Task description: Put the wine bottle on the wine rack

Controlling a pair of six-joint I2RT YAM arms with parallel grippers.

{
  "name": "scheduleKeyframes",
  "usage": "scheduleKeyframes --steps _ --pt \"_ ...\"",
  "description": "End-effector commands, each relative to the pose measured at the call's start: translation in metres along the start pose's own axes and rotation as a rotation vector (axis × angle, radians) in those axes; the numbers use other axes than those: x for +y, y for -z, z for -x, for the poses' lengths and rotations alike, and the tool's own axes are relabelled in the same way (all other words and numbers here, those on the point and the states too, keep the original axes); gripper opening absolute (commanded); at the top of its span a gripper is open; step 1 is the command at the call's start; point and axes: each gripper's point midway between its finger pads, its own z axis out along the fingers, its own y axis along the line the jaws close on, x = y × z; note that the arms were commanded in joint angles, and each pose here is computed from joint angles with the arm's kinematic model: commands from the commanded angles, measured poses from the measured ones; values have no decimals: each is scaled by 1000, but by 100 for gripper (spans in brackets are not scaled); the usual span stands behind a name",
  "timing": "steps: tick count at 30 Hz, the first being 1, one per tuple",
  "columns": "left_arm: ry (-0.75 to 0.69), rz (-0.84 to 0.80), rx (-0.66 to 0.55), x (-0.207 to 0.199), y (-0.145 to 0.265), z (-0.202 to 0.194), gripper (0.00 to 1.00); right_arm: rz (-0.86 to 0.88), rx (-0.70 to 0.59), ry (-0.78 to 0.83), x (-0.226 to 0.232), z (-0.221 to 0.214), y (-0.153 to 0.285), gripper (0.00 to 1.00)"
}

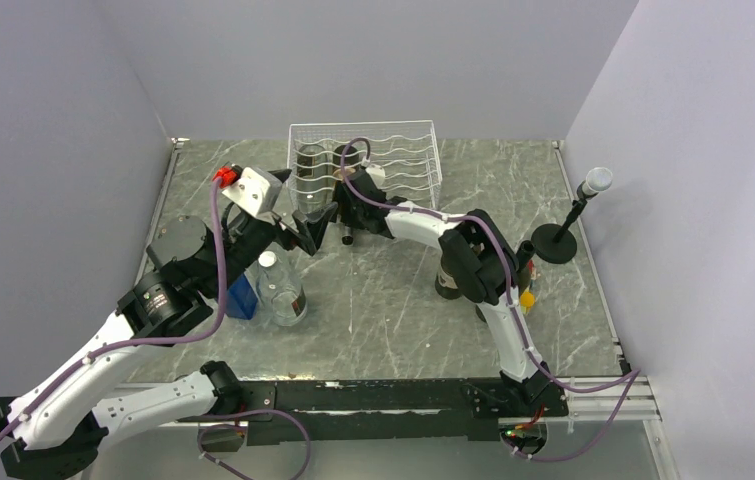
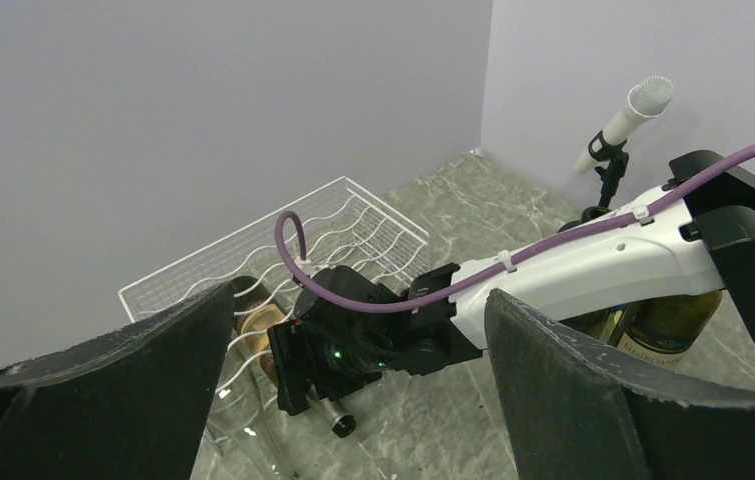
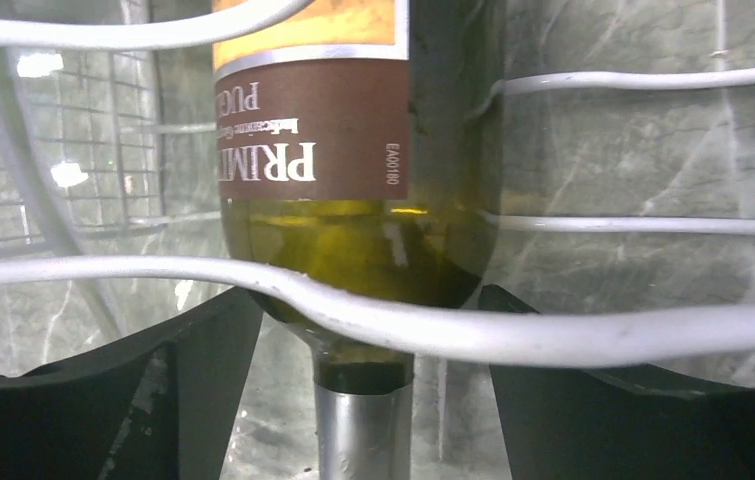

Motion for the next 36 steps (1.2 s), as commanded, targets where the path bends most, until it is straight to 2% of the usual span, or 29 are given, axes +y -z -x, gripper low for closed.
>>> scheduleKeyframes --steps 1,13,22,29,36 --pt "8 5 -73 4 6 26 99 -25 -87 11 7 38 18 86" --pt "39 -13 -144 7 26 58 99 -71 -176 117 26 66 92 95" --pt "60 -52 -179 3 40 67 99 -49 -258 249 56 119 188 96" --pt "71 -94 -134 -7 35 48 99 -171 -325 368 21 160 296 96" --pt "74 -140 -96 -20 22 30 99 -320 -385 321 -50 177 384 96"
